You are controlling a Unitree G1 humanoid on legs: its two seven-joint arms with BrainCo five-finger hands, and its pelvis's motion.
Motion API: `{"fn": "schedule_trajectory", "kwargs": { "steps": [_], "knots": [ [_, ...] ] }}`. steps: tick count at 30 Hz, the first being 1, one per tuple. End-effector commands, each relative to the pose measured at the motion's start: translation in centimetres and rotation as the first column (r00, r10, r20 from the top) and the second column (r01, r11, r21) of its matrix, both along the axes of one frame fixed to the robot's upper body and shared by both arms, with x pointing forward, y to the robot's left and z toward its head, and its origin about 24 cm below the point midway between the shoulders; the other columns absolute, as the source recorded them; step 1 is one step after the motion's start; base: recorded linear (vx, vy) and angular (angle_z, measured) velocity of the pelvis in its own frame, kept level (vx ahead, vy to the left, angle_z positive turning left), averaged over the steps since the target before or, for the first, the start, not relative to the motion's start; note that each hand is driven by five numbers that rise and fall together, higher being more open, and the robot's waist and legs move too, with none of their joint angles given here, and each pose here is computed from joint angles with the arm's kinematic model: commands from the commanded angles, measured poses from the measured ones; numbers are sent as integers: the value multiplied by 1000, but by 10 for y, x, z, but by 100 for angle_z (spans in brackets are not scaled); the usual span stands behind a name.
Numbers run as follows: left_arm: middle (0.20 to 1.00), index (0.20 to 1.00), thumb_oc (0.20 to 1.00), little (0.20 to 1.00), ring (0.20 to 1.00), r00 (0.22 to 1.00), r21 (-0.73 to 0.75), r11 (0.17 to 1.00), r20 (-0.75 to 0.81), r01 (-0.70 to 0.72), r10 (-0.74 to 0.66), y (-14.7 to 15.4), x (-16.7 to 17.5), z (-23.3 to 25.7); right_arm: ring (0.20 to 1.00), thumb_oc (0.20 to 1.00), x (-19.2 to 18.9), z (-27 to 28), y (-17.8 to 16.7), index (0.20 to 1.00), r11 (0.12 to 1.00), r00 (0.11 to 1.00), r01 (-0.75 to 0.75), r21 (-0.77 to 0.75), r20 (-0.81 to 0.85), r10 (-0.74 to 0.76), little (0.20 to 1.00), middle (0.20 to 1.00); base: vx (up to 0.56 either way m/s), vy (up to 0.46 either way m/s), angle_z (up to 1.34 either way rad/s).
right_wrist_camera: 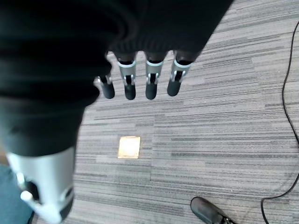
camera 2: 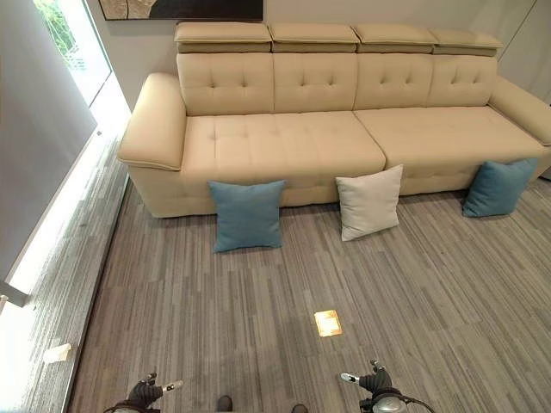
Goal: Pick up all the scattered cushions and arrange them neatly on the sofa.
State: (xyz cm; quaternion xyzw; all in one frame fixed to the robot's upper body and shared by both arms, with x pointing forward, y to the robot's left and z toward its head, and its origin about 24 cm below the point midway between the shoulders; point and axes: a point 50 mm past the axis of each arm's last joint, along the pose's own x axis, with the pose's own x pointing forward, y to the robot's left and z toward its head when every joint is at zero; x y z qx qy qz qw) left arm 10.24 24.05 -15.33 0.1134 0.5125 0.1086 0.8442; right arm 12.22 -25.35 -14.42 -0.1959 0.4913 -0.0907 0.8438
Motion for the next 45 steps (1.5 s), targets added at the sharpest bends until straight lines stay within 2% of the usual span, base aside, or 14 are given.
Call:
{"fn": "schedule_trajectory", "kwargs": {
  "steps": [1, 10, 15, 26, 32, 36, 40, 42, 45],
  "knots": [
    [1000, 1000, 1000, 1000, 1000, 997, 31, 998, 55, 61, -63, -3, 26, 7, 1000, 1000, 22, 10, -7, 1000, 993, 995, -90, -73, 40, 93, 1000, 1000, 0, 0, 0],
    [1000, 1000, 1000, 1000, 1000, 999, 32, 998, -13, 49, -48, -2, 10, 0, 1000, 1000, 22, 8, -3, 1000, 988, 992, -127, -84, 12, 128, 1000, 1000, 8, 16, 1],
    [1000, 1000, 1000, 1000, 1000, 999, 50, 998, -33, 44, -42, 5, 6, 1, 1000, 1000, 35, 12, 0, 1000, 981, 985, -170, -93, 27, 173, 1000, 1000, -20, 149, -14],
    [1000, 1000, 1000, 1000, 1000, 1000, 59, 998, 6, 8, -9, 13, 12, 5, 1000, 1000, 53, 20, 5, 1000, 966, 968, -231, -120, 70, 240, 1000, 1000, 84, 62, 11],
    [1000, 1000, 1000, 1000, 1000, 999, 32, 999, 8, 42, -43, 4, 16, 4, 1000, 1000, 41, 17, -1, 1000, 980, 981, -171, -97, 77, 179, 1000, 1000, 307, -241, 119],
    [1000, 1000, 1000, 1000, 1000, 996, 24, 997, 50, 68, -69, 0, 31, 8, 1000, 1000, 40, 19, -5, 1000, 986, 984, -140, -91, 95, 148, 1000, 1000, 208, -218, 76],
    [1000, 1000, 1000, 1000, 1000, 997, 71, 994, -2, 81, -81, 11, 19, 7, 1000, 1000, 32, 12, 0, 1000, 986, 988, -144, -83, 50, 148, 1000, 1000, 339, 23, 16],
    [1000, 1000, 1000, 1000, 1000, 996, 89, 994, -62, 62, -57, 20, 0, 3, 1000, 1000, 23, 5, 9, 1000, 983, 985, -172, -61, 11, 173, 1000, 1000, 525, 299, -116],
    [1000, 1000, 1000, 1000, 1000, 996, 96, 993, -71, 62, -55, 23, -2, 4, 1000, 1000, 27, 6, 14, 1000, 978, 979, -202, -59, 10, 202, 1000, 1000, 223, 199, -82]
  ]
}}
